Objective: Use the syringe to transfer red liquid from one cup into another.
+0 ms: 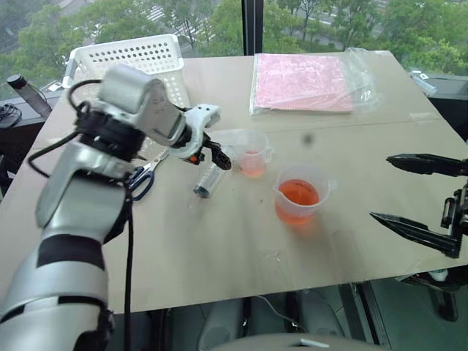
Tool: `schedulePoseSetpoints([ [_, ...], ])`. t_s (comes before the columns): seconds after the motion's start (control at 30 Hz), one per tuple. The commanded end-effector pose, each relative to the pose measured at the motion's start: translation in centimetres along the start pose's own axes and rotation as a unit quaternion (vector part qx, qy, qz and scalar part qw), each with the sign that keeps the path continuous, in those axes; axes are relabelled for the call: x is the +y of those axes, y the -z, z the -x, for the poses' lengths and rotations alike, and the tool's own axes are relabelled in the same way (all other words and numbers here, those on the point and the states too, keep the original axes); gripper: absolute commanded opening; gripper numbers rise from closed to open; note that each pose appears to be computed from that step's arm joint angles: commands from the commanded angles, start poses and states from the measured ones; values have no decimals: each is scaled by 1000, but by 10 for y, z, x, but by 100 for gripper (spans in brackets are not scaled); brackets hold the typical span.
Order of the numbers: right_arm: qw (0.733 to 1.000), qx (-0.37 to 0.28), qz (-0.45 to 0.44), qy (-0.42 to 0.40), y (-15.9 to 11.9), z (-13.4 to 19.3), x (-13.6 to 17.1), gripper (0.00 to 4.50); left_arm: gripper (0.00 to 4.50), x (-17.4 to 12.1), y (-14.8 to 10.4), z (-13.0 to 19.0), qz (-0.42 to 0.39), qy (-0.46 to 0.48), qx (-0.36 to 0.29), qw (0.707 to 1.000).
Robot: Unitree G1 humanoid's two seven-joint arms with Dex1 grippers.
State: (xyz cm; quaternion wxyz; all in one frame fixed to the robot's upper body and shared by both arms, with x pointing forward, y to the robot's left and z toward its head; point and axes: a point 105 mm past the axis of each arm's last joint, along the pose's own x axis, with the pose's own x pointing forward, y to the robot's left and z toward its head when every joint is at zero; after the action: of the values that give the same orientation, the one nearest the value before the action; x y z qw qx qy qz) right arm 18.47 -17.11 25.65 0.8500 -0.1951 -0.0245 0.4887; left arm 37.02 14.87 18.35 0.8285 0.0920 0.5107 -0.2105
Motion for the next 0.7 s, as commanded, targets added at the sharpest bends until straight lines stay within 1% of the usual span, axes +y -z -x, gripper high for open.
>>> schedulePoseSetpoints([
  [0.03, 1000, -8, 14, 6, -6, -1, 5, 450, 445, 12, -12, -1, -5, -34, -11, 999],
  [0.1, 1000, -8, 14, 9, -6, -2, 6, 450, 445, 13, -15, -8, -22, -41, -11, 999],
  [0.2, 1000, -7, 14, 12, -5, -1, 8, 450, 366, 14, -16, -21, -39, -41, -8, 998],
  [0.27, 1000, -6, 14, 15, -4, -2, 10, 450, 279, 13, -12, -31, -48, -36, -1, 998],
  [0.3, 1000, -6, 14, 15, -4, -2, 11, 450, 229, 14, -11, -33, -49, -34, 2, 998],
  [0.37, 1000, -6, 14, 17, -5, -2, 12, 450, 137, 17, -7, -35, -44, -33, 6, 998],
  [0.4, 1000, -6, 13, 18, -5, -2, 12, 450, 130, 18, -6, -35, -41, -32, 6, 999],
  [0.53, 1000, -12, 14, 22, -6, -3, 10, 450, 130, 26, 0, -20, -7, -26, 5, 1000],
  [0.63, 1000, -13, 14, 22, -5, -3, 9, 450, 130, 31, 12, 1, 14, -6, -2, 1000],
  [0.7, 1000, -13, 13, 22, -4, -2, 8, 450, 130, 35, 19, 22, 33, 19, -25, 999],
])
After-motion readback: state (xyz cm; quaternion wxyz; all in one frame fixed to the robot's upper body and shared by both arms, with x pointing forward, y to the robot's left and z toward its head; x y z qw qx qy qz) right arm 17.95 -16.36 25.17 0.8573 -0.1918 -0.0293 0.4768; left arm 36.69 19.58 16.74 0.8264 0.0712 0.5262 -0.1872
